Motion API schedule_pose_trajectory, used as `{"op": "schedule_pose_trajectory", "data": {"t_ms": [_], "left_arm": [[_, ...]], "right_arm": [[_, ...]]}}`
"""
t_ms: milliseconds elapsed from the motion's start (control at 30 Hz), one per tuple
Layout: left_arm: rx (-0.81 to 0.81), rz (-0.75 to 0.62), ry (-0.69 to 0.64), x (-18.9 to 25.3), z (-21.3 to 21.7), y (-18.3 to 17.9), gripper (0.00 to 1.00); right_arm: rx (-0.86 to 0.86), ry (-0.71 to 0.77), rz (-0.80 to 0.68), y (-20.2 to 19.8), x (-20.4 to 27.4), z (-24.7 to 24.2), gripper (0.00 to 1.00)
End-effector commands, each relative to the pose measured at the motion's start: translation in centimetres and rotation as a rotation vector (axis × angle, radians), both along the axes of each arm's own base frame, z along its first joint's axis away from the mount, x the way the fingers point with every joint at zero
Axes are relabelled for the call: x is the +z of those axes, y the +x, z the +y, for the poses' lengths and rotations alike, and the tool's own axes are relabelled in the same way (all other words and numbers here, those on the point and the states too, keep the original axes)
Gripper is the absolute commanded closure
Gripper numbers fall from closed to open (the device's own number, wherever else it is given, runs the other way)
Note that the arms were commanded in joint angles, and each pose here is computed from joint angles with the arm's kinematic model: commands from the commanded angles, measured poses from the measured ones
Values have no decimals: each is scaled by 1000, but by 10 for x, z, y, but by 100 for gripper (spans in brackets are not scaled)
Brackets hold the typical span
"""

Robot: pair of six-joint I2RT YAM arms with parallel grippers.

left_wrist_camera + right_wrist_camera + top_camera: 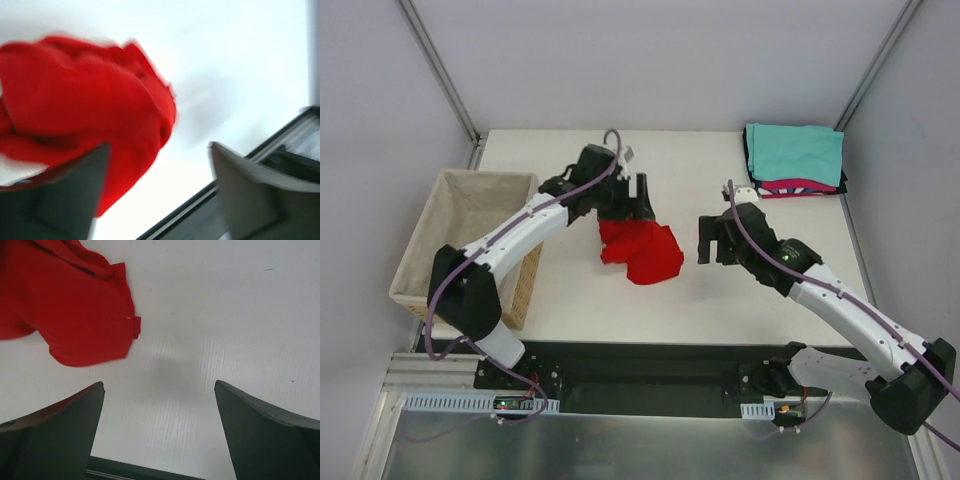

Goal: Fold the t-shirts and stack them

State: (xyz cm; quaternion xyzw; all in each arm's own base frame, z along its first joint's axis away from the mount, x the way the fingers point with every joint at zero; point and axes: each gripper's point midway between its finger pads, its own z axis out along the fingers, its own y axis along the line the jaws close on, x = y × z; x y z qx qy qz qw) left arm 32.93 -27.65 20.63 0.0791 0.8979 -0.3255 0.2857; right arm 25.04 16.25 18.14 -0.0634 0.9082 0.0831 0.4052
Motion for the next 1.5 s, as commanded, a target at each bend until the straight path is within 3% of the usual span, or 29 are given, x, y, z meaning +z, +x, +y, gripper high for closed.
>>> {"op": "schedule_pose_trajectory", "data": {"t_ms": [0, 100, 267, 433, 600, 867, 1000, 1200, 1467], "left_arm": [[50, -15, 87, -29, -1, 1, 1], [38, -80, 61, 0, 0, 0, 1], [-5, -271, -38, 107, 3, -11, 1], [131, -315, 80, 152, 55, -29, 1], [391, -232, 291, 130, 129, -34, 1], [650, -76, 342, 77, 213, -55, 1], [648, 17, 390, 43, 218, -67, 1], [656, 38, 451, 21, 227, -71, 1], [612, 81, 480, -6, 221, -41, 1]], "right_arm": [[-66, -40, -25, -4, 10, -20, 3], [-65, -39, -31, -5, 12, -21, 3], [-54, -22, -24, -2, 14, -14, 3], [-23, 5, -15, 0, 14, -3, 3], [-1, 13, 11, -1, 5, 7, 4], [9, 10, 8, -3, 3, 8, 3], [11, 11, 13, -3, 2, 9, 3], [14, 8, 16, -5, -1, 8, 3], [9, 2, 13, -7, -2, 6, 3]]}}
